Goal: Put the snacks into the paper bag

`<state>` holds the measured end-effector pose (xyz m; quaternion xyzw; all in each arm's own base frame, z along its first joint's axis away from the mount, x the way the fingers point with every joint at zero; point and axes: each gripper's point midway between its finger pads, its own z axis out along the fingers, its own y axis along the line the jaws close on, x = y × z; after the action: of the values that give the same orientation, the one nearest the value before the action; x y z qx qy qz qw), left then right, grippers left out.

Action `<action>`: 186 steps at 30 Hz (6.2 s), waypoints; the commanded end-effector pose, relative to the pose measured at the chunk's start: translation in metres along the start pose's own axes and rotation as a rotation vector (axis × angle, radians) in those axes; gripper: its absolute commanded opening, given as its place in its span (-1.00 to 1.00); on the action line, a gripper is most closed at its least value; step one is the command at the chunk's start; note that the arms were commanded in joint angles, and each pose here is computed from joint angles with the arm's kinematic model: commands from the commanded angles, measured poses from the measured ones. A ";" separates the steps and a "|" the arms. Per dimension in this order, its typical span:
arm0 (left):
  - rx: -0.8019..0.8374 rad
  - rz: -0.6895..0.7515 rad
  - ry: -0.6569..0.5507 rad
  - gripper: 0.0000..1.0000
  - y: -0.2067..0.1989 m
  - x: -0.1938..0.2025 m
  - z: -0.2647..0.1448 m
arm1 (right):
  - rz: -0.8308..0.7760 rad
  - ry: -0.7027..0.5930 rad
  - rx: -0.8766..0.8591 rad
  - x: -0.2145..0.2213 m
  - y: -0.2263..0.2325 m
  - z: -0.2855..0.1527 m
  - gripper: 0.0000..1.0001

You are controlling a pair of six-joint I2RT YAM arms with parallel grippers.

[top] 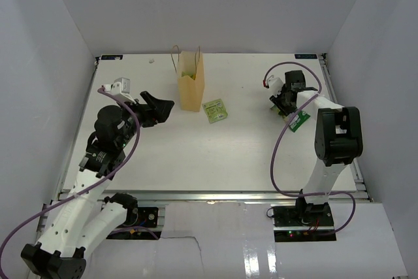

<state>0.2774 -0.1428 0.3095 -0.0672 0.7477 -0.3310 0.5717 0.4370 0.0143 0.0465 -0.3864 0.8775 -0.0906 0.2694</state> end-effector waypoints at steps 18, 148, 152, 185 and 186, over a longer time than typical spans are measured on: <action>0.013 -0.073 -0.015 0.87 0.000 0.006 -0.011 | 0.042 -0.858 -0.629 -0.156 0.071 -0.165 -0.85; -0.287 -0.257 0.200 0.79 0.047 0.120 -0.035 | 0.687 -0.140 -0.390 -0.208 0.203 0.018 0.50; -0.270 -0.272 0.206 0.79 0.042 0.119 -0.033 | 0.661 -0.144 -0.373 -0.210 0.208 0.022 0.29; 0.067 -0.335 0.377 0.82 -0.016 0.184 0.071 | 0.487 -0.524 -1.090 -0.163 0.225 -0.139 -0.85; 0.065 -0.338 0.378 0.82 -0.016 0.185 0.072 | 0.501 -0.521 -1.107 -0.164 0.225 -0.142 -0.85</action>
<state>0.2696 -0.2624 0.1346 -0.1300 0.8280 -0.4237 0.3435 0.3151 0.2749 0.1208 -0.2515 0.7956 0.4967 0.2387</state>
